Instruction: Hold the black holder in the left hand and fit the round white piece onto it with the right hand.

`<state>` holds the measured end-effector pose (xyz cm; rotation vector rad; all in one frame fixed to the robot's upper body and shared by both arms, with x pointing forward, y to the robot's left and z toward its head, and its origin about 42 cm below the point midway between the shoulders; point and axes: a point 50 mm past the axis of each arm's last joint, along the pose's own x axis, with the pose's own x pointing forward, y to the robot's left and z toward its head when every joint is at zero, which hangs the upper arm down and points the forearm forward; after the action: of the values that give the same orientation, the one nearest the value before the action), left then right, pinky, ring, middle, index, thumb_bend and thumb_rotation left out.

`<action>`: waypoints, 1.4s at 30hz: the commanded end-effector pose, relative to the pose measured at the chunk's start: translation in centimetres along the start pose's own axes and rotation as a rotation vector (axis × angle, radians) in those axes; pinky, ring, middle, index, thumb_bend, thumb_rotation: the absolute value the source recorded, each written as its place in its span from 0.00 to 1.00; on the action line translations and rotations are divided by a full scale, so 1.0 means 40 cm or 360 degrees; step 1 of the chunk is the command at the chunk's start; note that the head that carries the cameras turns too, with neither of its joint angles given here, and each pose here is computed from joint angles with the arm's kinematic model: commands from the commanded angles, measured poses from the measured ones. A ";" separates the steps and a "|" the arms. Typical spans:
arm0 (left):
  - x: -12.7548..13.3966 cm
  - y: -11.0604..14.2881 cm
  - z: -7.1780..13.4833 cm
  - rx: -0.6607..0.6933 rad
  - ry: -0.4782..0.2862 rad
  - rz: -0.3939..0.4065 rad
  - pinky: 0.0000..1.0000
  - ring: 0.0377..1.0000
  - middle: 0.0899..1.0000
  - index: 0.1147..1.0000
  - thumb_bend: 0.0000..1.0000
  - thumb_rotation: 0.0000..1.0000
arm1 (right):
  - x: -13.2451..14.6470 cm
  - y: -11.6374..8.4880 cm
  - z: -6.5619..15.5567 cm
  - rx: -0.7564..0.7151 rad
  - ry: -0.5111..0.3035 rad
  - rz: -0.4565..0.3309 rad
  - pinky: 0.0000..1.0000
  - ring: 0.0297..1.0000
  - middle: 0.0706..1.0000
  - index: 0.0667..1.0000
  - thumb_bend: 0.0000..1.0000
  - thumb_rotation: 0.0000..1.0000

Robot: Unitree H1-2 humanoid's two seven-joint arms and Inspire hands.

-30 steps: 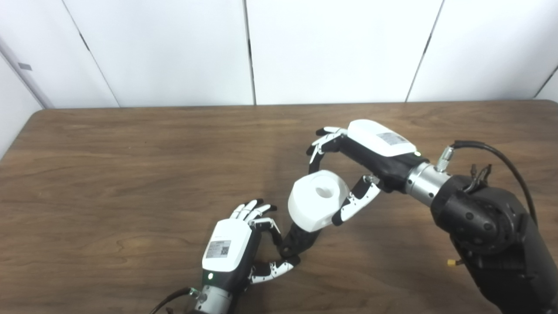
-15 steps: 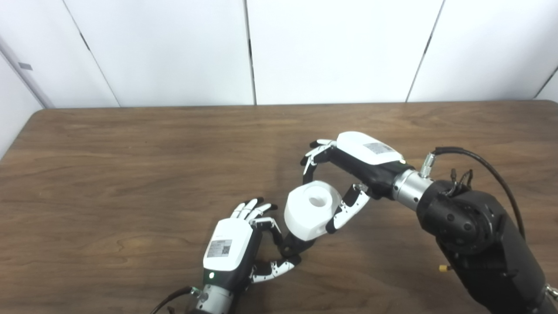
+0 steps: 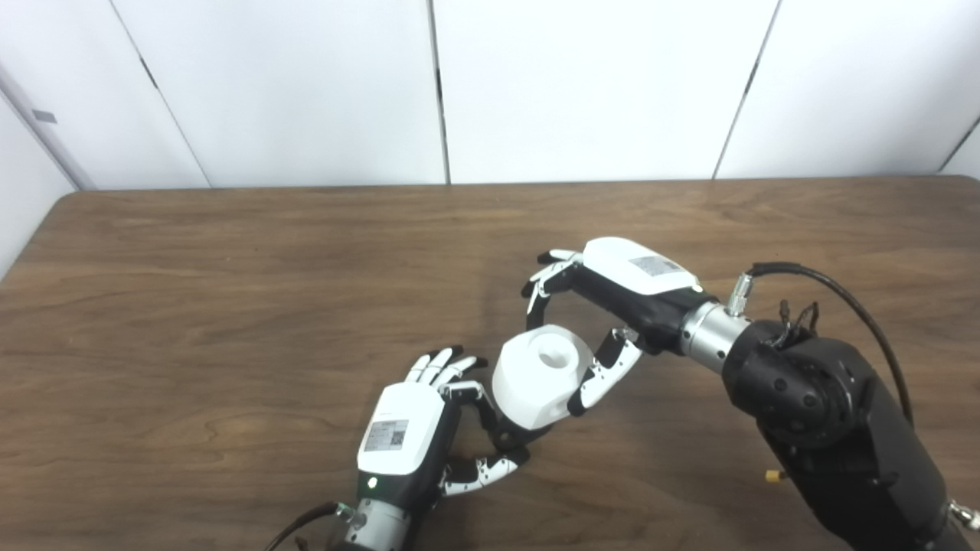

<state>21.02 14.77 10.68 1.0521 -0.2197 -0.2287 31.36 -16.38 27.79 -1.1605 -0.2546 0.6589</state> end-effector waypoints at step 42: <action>-0.020 -0.031 -0.006 0.0048 0.0071 -0.0174 0.94 0.92 0.82 0.42 0.51 0.04 | 0.006 0.013 0.041 -0.0163 -0.0069 -0.0026 0.83 0.96 0.79 0.45 0.52 0.13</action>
<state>20.99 14.72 10.82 1.0523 -0.2088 -0.2253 30.76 -15.24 27.31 -1.2158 -0.2891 0.6648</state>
